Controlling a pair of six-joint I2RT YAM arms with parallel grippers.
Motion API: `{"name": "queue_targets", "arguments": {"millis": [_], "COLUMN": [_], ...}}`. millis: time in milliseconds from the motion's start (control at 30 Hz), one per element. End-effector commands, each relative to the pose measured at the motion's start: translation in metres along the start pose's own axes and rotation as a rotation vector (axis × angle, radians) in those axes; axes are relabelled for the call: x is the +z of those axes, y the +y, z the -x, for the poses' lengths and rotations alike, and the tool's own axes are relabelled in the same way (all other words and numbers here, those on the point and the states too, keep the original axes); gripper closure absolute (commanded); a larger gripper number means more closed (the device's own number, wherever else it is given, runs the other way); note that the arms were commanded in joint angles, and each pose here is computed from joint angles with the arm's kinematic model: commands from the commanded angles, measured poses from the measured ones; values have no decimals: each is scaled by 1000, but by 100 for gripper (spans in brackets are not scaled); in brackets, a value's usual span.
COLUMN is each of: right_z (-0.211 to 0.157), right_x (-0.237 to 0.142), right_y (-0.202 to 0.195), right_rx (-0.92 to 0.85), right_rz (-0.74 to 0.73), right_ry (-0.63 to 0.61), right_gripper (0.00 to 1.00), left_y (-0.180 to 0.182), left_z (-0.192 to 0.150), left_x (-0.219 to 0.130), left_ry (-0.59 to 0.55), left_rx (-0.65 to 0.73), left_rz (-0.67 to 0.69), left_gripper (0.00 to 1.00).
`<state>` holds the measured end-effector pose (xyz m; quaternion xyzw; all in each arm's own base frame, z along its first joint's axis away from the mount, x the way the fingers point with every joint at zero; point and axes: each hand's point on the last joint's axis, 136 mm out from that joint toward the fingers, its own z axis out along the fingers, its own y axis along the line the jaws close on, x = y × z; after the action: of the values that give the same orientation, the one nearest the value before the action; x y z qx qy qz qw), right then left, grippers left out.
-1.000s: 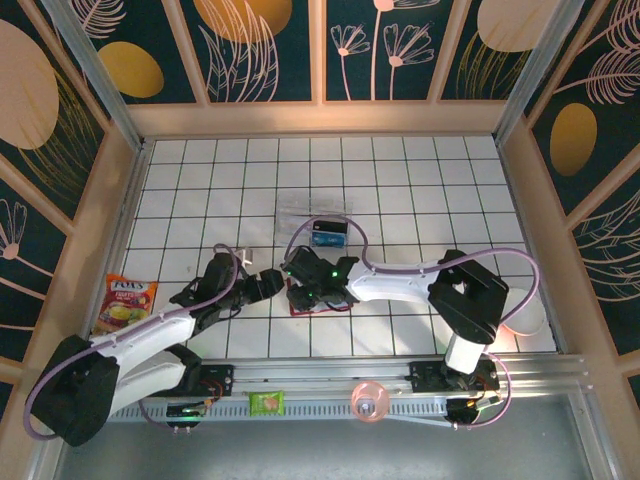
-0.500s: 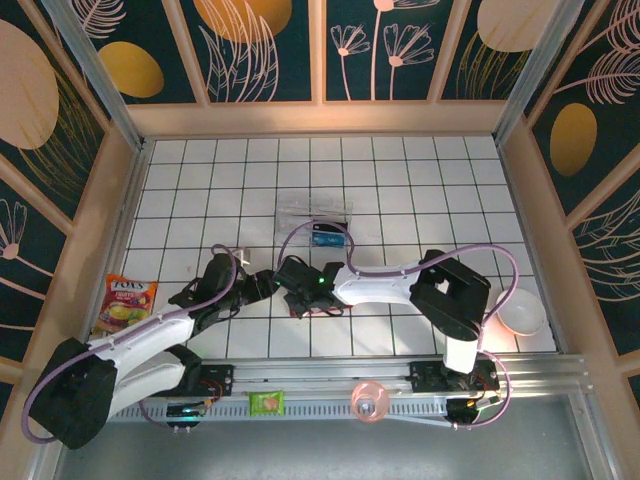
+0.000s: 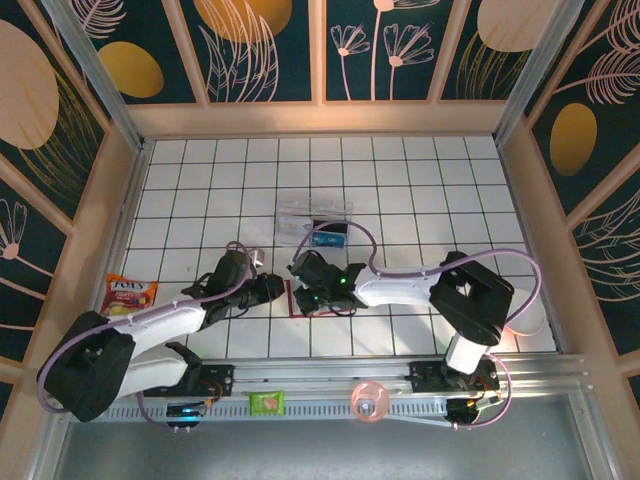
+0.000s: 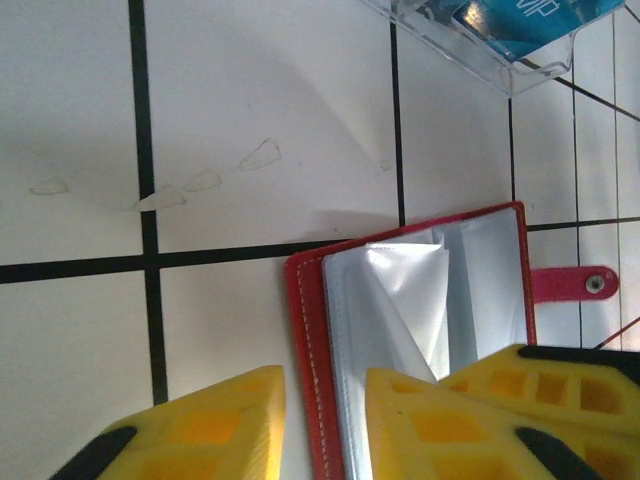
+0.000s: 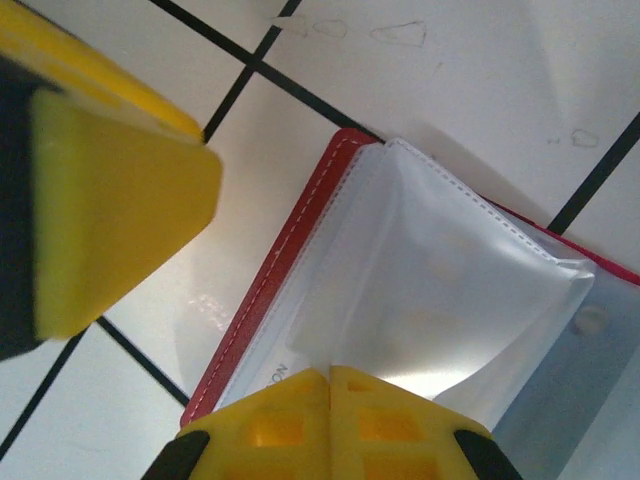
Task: Take the credit cards out of the card holder
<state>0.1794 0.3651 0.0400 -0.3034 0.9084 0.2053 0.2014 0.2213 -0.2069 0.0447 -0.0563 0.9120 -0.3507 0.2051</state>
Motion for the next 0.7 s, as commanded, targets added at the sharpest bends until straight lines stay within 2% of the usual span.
{"name": "queue_targets", "arguments": {"millis": [0,233,300,367,467,667], "right_z": [15,22,23,26,30,37], "right_x": [-13,-22,-25,-30,-44,-87], "right_y": [11,8,7,5,-7,-52], "right_rx": [32,48,53,63,89,208], "right_rz": [73,76,70,59,10,-136], "right_ry": [-73,-117,-128,-150,-206,-343], "right_gripper": [100,98,88,74,63,60], "left_y": [-20,-30,-36,-42,-51,-66], "left_z": [8,3,1,0,-4,-26], "left_x": [3,16,20,22,23,34], "left_ry": [-5,43,61,73,94,186], "left_rx": [24,54,64,72,90,132], "left_rz": [-61,-64,-72,-81,-93,-103], "left_gripper": [77,81,81,82,82,82]}}
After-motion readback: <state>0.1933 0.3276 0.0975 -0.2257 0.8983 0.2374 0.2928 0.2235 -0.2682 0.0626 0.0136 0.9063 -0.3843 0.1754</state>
